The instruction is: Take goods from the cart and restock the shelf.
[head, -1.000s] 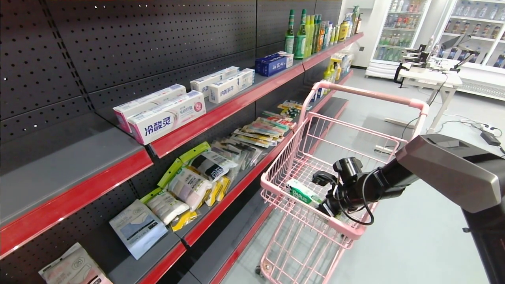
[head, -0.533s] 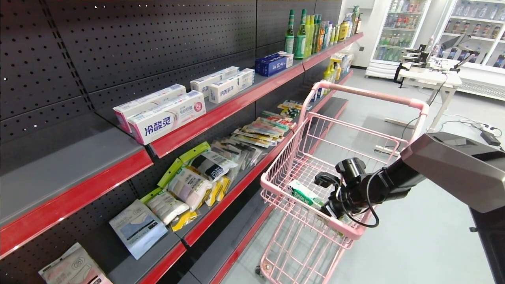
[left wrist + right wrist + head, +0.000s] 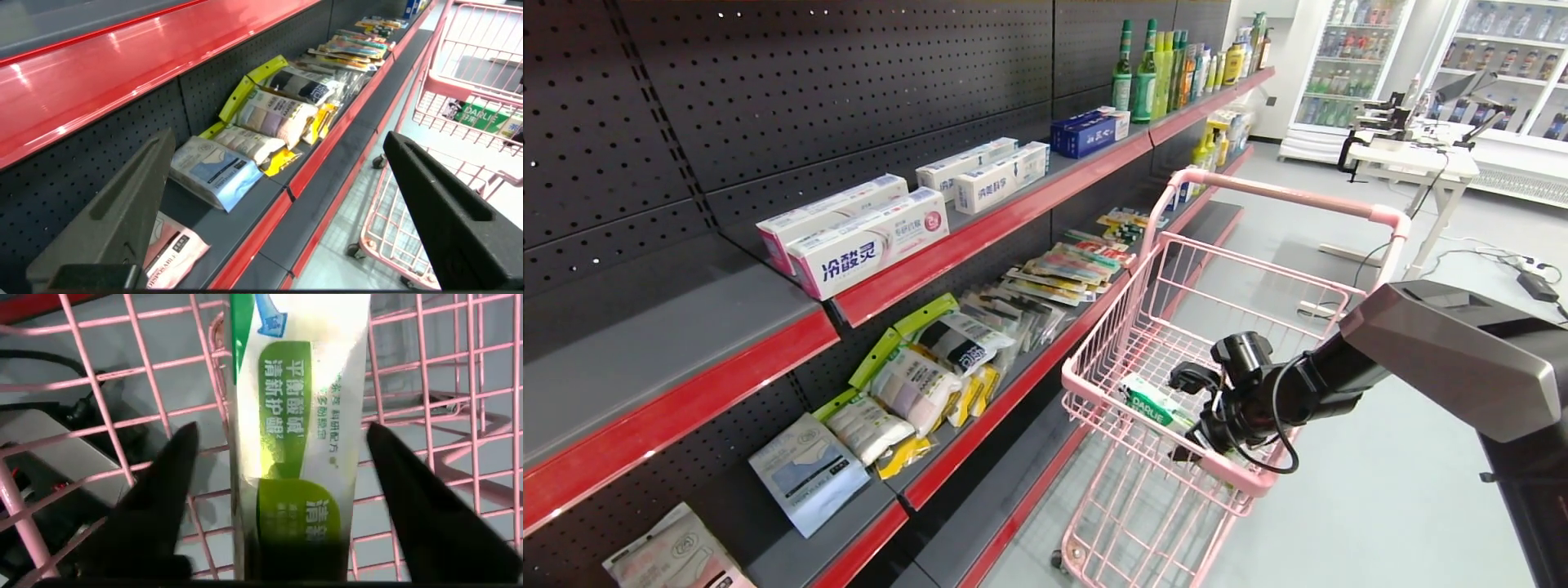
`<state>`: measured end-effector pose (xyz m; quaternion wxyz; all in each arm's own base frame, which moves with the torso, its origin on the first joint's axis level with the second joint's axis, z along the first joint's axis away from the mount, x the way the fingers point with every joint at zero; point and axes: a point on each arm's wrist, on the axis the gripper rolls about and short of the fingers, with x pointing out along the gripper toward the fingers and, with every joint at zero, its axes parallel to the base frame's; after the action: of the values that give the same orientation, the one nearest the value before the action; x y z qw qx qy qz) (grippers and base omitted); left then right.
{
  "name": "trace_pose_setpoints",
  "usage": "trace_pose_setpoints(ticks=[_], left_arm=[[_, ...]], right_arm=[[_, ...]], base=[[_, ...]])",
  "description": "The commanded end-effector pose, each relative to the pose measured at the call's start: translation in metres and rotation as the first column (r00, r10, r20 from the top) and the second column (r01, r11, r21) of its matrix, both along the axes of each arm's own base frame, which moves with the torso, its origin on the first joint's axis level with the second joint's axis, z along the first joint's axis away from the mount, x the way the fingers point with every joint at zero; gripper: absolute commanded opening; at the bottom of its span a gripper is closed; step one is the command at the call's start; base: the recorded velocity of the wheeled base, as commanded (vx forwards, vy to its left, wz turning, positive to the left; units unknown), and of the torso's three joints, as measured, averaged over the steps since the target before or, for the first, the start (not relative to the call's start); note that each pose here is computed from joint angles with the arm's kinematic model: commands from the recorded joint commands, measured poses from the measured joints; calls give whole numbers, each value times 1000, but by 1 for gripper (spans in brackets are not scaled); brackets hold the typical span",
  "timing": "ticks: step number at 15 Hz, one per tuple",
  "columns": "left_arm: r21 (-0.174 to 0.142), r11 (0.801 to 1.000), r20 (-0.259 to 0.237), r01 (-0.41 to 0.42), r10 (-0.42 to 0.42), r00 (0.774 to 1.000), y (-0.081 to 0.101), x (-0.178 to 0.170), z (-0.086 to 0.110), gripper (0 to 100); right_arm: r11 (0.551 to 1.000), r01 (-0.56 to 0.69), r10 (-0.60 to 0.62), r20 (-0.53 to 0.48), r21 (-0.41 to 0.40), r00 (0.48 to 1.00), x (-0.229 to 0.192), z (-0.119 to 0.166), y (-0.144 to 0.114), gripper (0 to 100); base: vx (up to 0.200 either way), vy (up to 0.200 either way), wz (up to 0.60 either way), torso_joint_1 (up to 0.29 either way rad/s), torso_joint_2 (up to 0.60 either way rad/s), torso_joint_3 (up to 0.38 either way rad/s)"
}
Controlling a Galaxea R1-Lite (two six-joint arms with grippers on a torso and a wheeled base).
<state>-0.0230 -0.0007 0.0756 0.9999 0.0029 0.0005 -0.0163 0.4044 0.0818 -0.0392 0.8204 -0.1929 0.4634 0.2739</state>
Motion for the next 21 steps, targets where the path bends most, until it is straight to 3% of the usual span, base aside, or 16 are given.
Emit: trace_pose_setpoints(ticks=[1,12,13,21], left_arm=[[0,1000,0,0,0,1000,0,0,0,100],[0,1000,0,0,0,1000,0,0,0,100],[0,1000,0,0,0,1000,0,0,0,100],[0,1000,0,0,0,1000,0,0,0,100]], right_arm=[[1000,0,0,3,3,1000,2,-1,0,100],[999,26,-26,-17,-21,1000,3,-12,-5,100],[1000,24,-24,-13,-19,1000,4,-12,-4,0],[1000,27,-27,16,-15,1000,5,-10,-4,0]], base=[[0,0,0,0,0,0],[0,0,0,0,0,0],[0,0,0,0,0,0],[0,0,0,0,0,0]])
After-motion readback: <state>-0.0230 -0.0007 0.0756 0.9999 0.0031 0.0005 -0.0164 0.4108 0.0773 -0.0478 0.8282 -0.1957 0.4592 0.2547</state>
